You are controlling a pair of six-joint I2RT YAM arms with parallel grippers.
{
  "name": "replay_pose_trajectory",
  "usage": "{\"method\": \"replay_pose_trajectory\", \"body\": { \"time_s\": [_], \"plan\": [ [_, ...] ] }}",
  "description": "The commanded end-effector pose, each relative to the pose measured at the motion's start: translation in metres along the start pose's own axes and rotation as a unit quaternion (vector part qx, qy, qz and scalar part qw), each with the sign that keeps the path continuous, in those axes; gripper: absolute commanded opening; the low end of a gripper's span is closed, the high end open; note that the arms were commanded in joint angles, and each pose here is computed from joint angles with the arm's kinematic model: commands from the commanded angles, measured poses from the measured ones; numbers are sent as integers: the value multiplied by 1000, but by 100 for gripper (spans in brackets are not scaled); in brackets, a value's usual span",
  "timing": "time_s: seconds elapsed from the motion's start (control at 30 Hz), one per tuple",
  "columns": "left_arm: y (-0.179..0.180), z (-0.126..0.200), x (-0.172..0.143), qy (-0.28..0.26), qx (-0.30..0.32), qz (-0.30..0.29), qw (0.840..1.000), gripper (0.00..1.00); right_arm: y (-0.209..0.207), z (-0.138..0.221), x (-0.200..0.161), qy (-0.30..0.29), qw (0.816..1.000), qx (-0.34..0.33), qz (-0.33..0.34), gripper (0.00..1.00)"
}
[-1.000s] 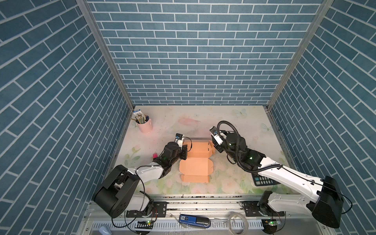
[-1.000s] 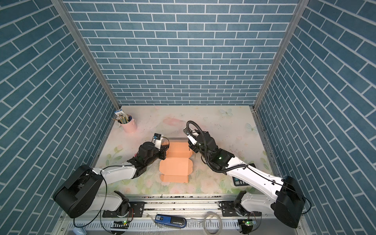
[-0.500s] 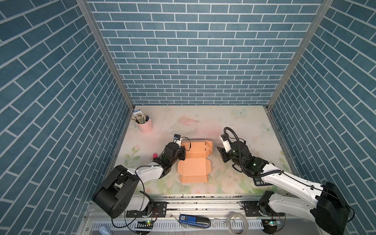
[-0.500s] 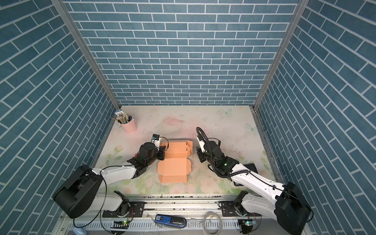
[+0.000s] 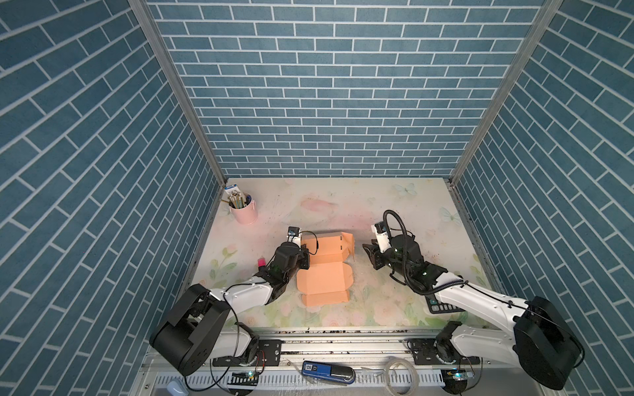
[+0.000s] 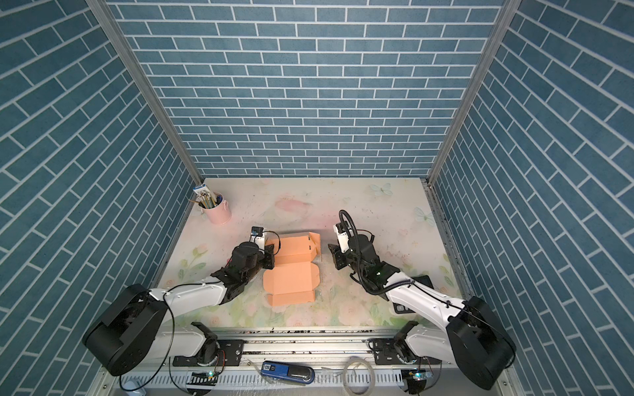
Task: Assemble paper box
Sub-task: Fold the bottom flaps of a flat cardboard box at the center of the table.
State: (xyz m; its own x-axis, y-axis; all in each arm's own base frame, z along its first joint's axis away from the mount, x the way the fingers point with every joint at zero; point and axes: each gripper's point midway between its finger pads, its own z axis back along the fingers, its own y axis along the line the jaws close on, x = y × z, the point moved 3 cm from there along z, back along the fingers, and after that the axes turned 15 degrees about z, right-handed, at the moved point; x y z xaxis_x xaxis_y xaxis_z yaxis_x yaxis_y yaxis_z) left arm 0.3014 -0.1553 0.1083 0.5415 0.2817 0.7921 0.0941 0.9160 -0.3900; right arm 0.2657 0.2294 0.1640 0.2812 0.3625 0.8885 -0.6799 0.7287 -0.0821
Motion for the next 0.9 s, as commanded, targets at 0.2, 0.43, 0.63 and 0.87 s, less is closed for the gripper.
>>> {"method": "replay_pose_trajectory", "body": {
  "time_s": [0.2, 0.43, 0.63, 0.87],
  "plan": [
    [-5, -4, 9, -31, -13, -1, 999, 12, -16, -30, -5, -3, 996, 56, -72, 39],
    [-9, -2, 9, -41, -29, -4, 999, 12, -23, -67, -11, 18, 992, 89, -91, 38],
    [-8, -5, 8, -40, -24, -6, 999, 12, -17, -69, 5, -9, 989, 120, -90, 37],
    [-9, -11, 8, -36, -21, -3, 999, 12, 1, -55, 8, -36, 982, 159, -96, 37]
  ]
}}
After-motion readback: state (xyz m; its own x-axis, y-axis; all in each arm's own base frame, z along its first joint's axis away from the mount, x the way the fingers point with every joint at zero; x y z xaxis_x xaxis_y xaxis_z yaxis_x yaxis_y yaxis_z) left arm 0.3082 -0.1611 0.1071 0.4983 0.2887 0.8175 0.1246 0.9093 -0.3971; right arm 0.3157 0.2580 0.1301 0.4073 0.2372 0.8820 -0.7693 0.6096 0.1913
